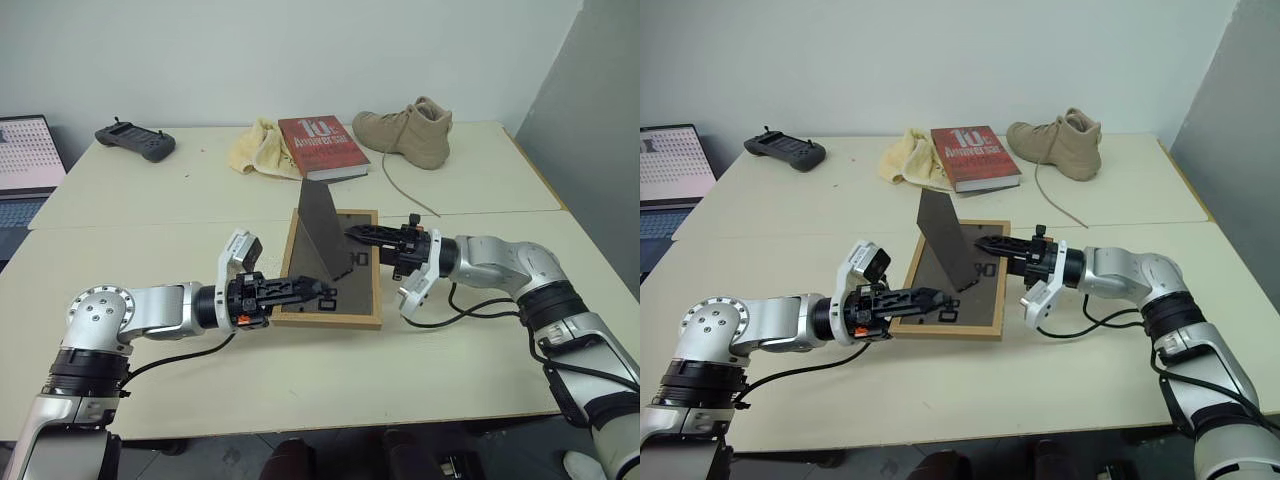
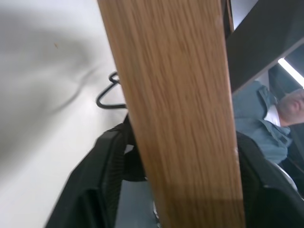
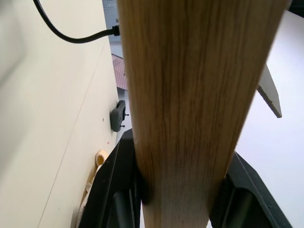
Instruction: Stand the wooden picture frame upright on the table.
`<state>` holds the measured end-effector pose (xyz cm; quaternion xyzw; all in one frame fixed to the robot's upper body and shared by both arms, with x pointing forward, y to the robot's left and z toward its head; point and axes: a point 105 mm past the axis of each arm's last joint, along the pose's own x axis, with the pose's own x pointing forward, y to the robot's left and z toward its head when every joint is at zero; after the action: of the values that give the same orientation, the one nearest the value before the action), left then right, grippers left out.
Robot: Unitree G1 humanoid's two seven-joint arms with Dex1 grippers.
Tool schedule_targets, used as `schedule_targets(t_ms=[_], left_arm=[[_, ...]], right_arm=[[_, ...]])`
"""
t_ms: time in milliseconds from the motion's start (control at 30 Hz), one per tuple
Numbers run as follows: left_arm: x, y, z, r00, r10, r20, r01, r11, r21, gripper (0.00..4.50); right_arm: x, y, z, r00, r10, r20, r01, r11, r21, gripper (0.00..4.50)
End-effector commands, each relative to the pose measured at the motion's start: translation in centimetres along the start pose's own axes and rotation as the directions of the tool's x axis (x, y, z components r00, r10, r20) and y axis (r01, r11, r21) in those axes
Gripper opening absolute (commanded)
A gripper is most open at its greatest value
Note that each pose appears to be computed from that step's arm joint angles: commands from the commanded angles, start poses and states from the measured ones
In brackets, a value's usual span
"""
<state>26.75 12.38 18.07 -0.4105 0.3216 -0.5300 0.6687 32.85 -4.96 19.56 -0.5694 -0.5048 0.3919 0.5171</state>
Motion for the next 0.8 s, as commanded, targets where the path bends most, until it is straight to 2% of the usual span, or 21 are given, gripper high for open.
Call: schedule_targets(t_ms=[33,100,167,200,233,333,433,533,633,800], left_arm=[[-2.2,-2.2,3.6,0.982,0.067,0.176,-0.095,0.984,0.153,3.77],[-2.8,-2.7,3.9,0.967,0.14,0.213,-0.192,0.949,0.249,4.14],[-3.4,-2.6,3.7,0.936,0.233,0.264,-0.315,0.89,0.329,4.49],[-3.6,-2.0,3.2,0.903,0.32,0.286,-0.415,0.82,0.393,4.5],[-3.8,-1.4,2.6,0.867,0.397,0.3,-0.496,0.74,0.455,4.5],[-3.5,-0.5,0.4,0.792,0.506,0.343,-0.591,0.491,0.64,4.5],[-3.3,-0.1,-0.6,0.774,0.488,0.404,-0.602,0.369,0.708,4.5],[-3.3,0.9,-1.6,0.753,0.48,0.45,-0.618,0.281,0.735,4.5],[-2.9,1.4,-2.7,0.762,0.457,0.459,-0.615,0.286,0.735,4.5],[-3.0,2.3,-3.6,0.752,0.445,0.486,-0.632,0.279,0.723,4.5]], right_arm=[[-0.2,-2.2,-2.2,0.992,-0.09,-0.093,0.103,0.984,0.143,1.33],[-0.2,-1.5,-3.2,0.987,-0.055,-0.153,0.099,0.95,0.296,1.33],[0.0,-1.4,-4.3,0.976,-0.04,-0.213,0.14,0.866,0.479,1.33],[0.2,-1.1,-5.0,0.973,-0.012,-0.232,0.15,0.795,0.588,1.33],[0.5,-1.0,-5.5,0.97,-0.008,-0.245,0.176,0.715,0.676,1.33],[1.6,-0.1,-6.7,0.972,0.045,-0.232,0.203,0.344,0.917,1.32],[2.4,0.7,-6.6,0.981,0.064,-0.181,0.175,0.087,0.981,1.32],[3.0,2.3,-5.8,0.992,0.085,-0.095,0.107,-0.159,0.981,1.32],[3.4,4.3,-4.8,0.992,0.12,-0.037,0.066,-0.249,0.966,1.32],[3.6,8.2,-4.4,0.976,0.196,-0.093,0.135,-0.211,0.968,1.32]])
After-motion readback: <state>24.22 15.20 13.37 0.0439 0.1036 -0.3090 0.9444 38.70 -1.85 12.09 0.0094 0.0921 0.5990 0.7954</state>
